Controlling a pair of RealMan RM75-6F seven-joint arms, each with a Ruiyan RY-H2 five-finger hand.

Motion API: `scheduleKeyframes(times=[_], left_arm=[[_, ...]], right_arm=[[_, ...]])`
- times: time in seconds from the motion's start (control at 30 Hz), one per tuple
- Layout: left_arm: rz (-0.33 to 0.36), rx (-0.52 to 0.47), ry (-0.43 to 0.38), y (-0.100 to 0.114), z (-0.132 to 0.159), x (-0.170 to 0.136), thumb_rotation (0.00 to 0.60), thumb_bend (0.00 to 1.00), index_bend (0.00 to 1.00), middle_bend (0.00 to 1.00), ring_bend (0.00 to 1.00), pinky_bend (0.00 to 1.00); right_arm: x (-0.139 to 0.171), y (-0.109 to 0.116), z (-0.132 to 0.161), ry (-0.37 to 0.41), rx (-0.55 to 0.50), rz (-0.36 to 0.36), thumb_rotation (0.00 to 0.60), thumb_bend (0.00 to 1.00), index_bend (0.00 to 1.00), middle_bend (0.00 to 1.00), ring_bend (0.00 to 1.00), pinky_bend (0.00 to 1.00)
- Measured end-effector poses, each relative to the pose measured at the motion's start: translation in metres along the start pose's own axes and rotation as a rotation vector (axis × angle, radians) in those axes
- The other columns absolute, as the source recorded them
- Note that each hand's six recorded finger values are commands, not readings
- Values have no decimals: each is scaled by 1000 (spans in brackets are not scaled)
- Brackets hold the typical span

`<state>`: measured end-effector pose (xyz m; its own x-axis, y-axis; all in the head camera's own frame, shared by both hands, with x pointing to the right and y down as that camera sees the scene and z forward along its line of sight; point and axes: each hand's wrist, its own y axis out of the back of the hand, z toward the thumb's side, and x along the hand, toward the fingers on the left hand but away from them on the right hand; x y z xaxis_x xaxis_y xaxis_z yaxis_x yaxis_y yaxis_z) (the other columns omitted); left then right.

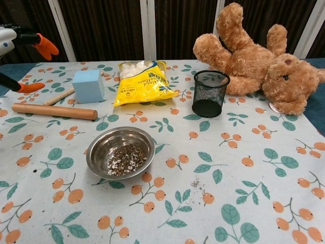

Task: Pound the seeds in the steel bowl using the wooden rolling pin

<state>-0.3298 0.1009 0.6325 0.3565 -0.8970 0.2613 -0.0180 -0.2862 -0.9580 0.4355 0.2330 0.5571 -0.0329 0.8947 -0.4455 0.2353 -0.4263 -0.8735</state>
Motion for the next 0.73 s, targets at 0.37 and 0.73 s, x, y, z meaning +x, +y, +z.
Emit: scheduleKeyframes(times=[0.37,0.73], left_arm=[[-23,-88,136,31,-10,-77,600,193,16,9,0,0],[-100,5,318,47,-42,-197,600,170,0,0,0,0]], right_arm=[[6,0,-5,-9,24,13,600,359,0,0,0,0],[7,5,5,60,85,-40,600,359,0,0,0,0]])
